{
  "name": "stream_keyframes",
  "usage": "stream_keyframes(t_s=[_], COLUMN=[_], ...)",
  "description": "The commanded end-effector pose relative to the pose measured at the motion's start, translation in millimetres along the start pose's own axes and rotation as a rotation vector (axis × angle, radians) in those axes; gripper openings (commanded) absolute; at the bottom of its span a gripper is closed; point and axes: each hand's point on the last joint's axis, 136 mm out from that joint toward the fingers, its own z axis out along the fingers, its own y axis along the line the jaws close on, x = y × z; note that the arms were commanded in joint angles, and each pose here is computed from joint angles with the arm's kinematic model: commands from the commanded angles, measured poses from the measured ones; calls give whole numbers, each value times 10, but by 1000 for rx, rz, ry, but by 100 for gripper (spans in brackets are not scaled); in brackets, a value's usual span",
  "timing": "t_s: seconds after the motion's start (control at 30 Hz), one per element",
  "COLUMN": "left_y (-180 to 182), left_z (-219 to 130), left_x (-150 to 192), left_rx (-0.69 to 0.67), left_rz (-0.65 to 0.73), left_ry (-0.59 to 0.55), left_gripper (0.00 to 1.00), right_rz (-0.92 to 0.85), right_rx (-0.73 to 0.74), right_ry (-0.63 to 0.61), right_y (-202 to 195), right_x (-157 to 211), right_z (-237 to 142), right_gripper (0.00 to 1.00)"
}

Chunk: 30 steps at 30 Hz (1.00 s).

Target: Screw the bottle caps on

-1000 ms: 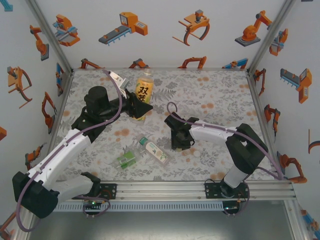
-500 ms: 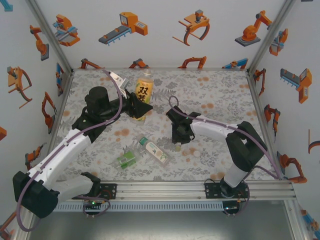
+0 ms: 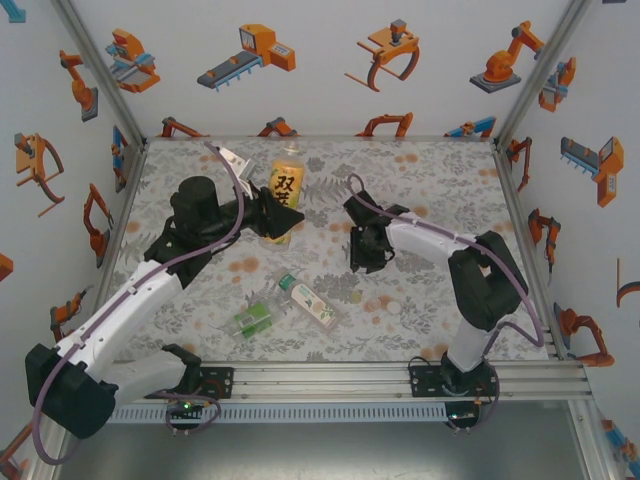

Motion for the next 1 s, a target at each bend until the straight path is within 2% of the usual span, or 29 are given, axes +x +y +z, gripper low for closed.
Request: stream_keyframes(t_s=[0.0,0.33,0.97], left_y=[12,60,127], left_z=[-28,18,23], left_x=[-19,21,113], left_rx=[-7,-17,-42], left_rz=[-14,-43,-64], left_ry=[-18,-11,11], left_gripper=[6,7,9], right_rz=[-33,-32,-39], right_rx=[0,5,28], right_ry=[46,53,70], right_y=[79,164,167], right_x=[304,572,667], right_z=[-116,-101,8], right_gripper=[40,41,41])
